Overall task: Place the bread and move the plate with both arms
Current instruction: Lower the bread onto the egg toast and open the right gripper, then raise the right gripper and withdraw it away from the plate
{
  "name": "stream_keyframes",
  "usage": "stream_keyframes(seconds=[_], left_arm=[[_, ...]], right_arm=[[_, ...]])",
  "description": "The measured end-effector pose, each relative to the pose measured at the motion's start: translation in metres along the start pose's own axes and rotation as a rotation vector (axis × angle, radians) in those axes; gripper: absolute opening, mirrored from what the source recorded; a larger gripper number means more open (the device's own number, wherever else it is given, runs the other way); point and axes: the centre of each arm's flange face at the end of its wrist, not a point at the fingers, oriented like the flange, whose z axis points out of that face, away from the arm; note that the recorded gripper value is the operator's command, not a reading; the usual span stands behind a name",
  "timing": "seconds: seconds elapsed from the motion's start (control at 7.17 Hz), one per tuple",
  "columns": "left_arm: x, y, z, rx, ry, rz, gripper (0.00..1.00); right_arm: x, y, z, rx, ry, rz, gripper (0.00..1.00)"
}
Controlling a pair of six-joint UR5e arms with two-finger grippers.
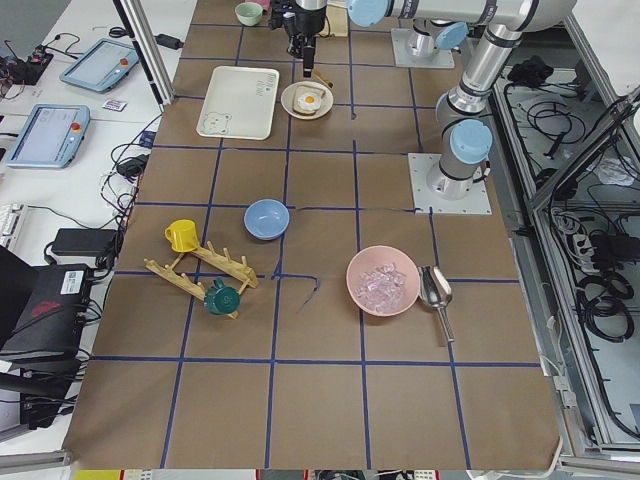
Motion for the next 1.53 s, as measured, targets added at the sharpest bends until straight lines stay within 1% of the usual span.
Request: stream_keyframes(seconds=[0.14, 0.28, 0.42, 0.56, 0.7, 0.84, 0.98, 1.12, 1.26, 1.4, 1.53], left_arm=[[0.0, 0.0, 0.0, 0.0, 0.0, -0.001, 1.0], [0.0, 0.0, 0.0, 0.0, 0.0, -0.001, 1.0], [0.0, 0.0, 0.0, 0.0, 0.0, 0.0, 1.0], [0.0, 0.0, 0.0, 0.0, 0.0, -0.001, 1.0], [-0.001, 0.0, 0.0, 0.0, 0.0, -0.001, 1.0], [-0.001, 0.0, 0.0, 0.0, 0.0, -0.001, 1.0], [-0.001, 0.0, 0.0, 0.0, 0.001, -0.001, 1.0], [-0.001, 0.0, 0.0, 0.0, 0.001, -0.002, 1.0], [-0.001, 0.0, 0.0, 0.0, 0.001, -0.002, 1.0], [-0.001, -0.001, -0.001, 0.001, 0.0, -0.003, 1.0], [-0.002, -0.002, -0.002, 0.004, -0.003, -0.003, 1.0]], right_arm=[[-0.008, -0.004, 0.009, -0.004, -0.017, 0.003, 0.0], [-0.012, -0.006, 0.017, -0.013, -0.025, 0.004, 0.27], [-0.015, -0.008, 0.021, -0.018, -0.028, 0.003, 0.69], [-0.017, -0.01, 0.024, -0.014, -0.037, 0.0, 0.78], [-0.021, -0.013, 0.023, 0.004, -0.059, -0.007, 0.77], [-0.02, -0.015, 0.016, 0.041, -0.071, -0.015, 0.9], [-0.012, -0.016, -0.002, 0.109, -0.062, -0.044, 1.0], [0.003, -0.009, -0.028, 0.174, -0.048, -0.113, 1.0], [0.022, 0.001, -0.055, 0.209, -0.03, -0.224, 1.0], [0.045, 0.005, -0.077, 0.201, 0.008, -0.345, 1.0], [0.073, 0.002, -0.098, 0.181, 0.055, -0.454, 1.0]])
